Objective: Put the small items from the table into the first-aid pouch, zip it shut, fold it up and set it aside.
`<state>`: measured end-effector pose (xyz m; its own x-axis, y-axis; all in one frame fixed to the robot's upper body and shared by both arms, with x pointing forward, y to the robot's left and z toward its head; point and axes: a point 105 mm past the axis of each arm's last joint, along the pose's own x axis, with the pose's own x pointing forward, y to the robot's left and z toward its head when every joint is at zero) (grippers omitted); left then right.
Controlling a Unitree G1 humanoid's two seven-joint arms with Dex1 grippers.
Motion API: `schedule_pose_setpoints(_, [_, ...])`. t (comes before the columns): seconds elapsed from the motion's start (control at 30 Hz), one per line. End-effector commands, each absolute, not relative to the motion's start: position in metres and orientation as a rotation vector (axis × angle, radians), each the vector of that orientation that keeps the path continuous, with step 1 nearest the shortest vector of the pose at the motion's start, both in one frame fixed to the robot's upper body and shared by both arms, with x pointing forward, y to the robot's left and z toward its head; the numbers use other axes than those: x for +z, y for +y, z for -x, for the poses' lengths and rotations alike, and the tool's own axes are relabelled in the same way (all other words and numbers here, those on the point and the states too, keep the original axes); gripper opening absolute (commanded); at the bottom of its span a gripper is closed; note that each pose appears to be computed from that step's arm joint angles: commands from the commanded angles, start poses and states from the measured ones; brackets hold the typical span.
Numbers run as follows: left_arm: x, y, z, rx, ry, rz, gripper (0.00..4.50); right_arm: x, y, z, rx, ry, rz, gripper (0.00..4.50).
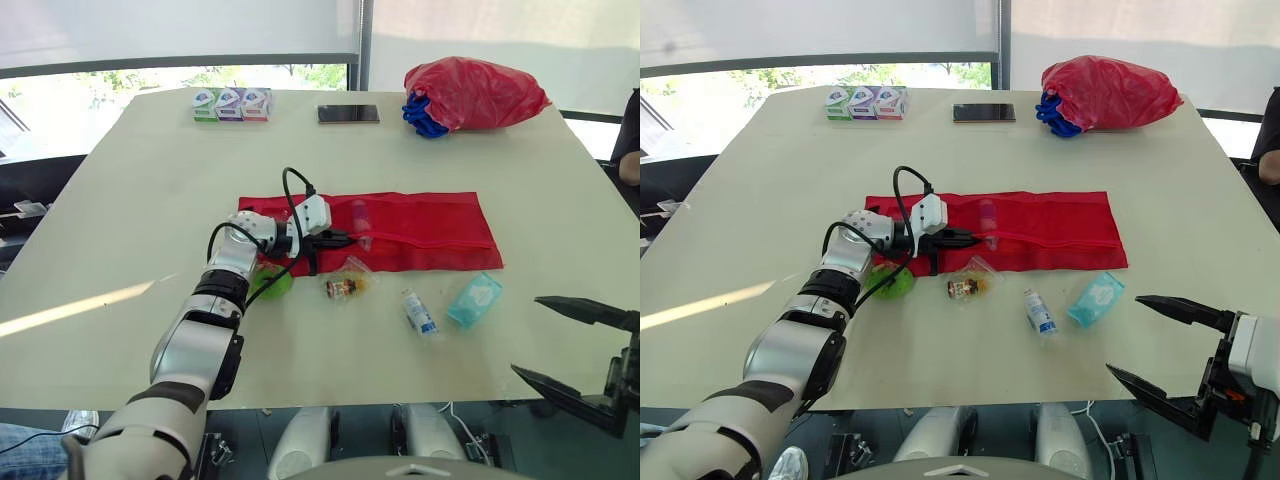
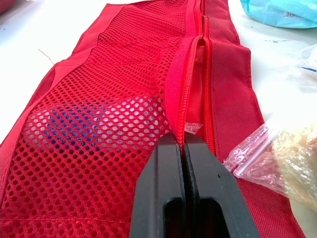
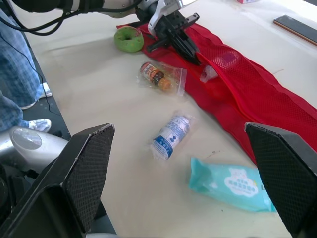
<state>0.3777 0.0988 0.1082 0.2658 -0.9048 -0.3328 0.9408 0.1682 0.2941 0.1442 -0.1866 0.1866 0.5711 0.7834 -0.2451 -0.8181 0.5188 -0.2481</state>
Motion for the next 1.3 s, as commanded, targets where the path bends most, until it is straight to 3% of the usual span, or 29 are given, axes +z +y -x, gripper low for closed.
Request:
schedule_pose_setpoints(0.03, [0.12, 0.097, -0.38, -1.313, 0.044, -0.52, 0.0, 0.182, -0.181, -0.148, 0.954, 0.125, 0.395, 4.49])
schedule_pose_setpoints(0.2, [0.122, 0.094, -0.38, -1.318, 0.036, -0.519, 0.0, 0.158, -0.162, -0.165, 0.864, 0.206, 0.261, 4.49])
schedule_pose_setpoints(0.73, [0.124, 0.089, -0.38, -1.321, 0.024, -0.518, 0.0, 0.082, -0.129, -0.205, 0.754, 0.457, 0.281, 4.49])
schedule_pose_setpoints(0.77, [0.124, 0.089, -0.38, -1.321, 0.023, -0.518, 0.0, 0.082, -0.127, -0.208, 0.749, 0.452, 0.26, 4.09])
schedule_pose_setpoints(0.87, [0.125, 0.088, -0.381, -1.317, 0.021, -0.513, 0.0, 0.081, -0.123, -0.211, 0.745, 0.453, 0.244, 3.45])
schedule_pose_setpoints(1.07, [0.124, 0.087, -0.382, -1.315, 0.02, -0.513, 0.0, 0.085, -0.117, -0.213, 0.758, 0.421, 0.25, 0.49])
schedule_pose_setpoints(1.1, [0.124, 0.087, -0.382, -1.315, 0.019, -0.513, 0.0, 0.086, -0.117, -0.213, 0.76, 0.418, 0.249, 0.2])
schedule_pose_setpoints(1.3, [0.123, 0.085, -0.381, -1.315, 0.014, -0.507, 0.0, 0.103, -0.114, -0.228, 0.728, 0.358, 0.213, 0.09])
